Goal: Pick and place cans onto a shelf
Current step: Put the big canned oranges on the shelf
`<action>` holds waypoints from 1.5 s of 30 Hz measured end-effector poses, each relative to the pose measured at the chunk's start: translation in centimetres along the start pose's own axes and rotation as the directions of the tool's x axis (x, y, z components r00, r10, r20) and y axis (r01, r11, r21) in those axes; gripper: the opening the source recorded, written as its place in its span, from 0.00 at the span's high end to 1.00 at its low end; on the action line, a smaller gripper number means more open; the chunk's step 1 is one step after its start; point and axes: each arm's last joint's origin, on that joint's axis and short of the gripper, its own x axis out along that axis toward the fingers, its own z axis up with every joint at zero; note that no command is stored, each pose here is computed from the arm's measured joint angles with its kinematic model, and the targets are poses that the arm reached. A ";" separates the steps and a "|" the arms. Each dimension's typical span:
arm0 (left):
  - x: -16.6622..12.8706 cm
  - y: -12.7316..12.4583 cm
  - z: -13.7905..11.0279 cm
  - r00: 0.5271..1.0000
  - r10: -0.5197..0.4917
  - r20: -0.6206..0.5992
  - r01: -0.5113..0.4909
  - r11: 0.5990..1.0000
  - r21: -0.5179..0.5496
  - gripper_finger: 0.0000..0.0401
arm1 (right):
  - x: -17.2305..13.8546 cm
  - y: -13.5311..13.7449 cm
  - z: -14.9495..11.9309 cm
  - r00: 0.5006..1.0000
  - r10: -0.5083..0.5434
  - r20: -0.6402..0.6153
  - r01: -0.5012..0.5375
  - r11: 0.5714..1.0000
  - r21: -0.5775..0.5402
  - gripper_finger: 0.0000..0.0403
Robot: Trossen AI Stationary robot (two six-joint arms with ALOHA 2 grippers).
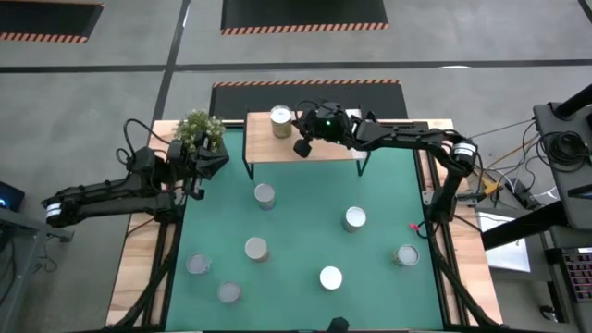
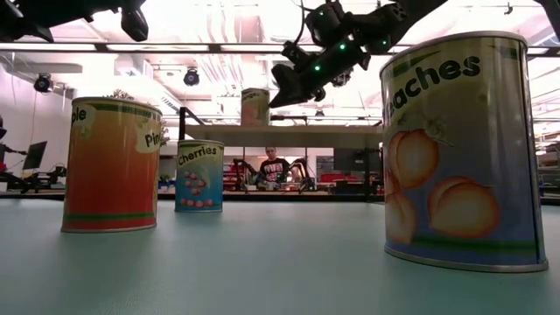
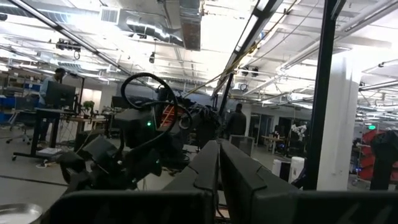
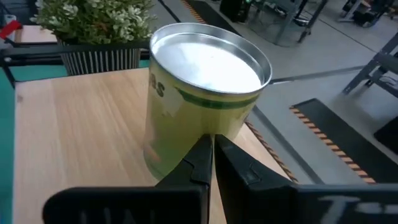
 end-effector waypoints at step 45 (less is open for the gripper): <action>0.0 -0.1 0.1 1.000 -0.003 0.013 0.003 1.000 0.018 1.00 | 3.9 1.3 -0.2 1.000 -0.007 -0.006 0.007 1.000 -0.025 0.98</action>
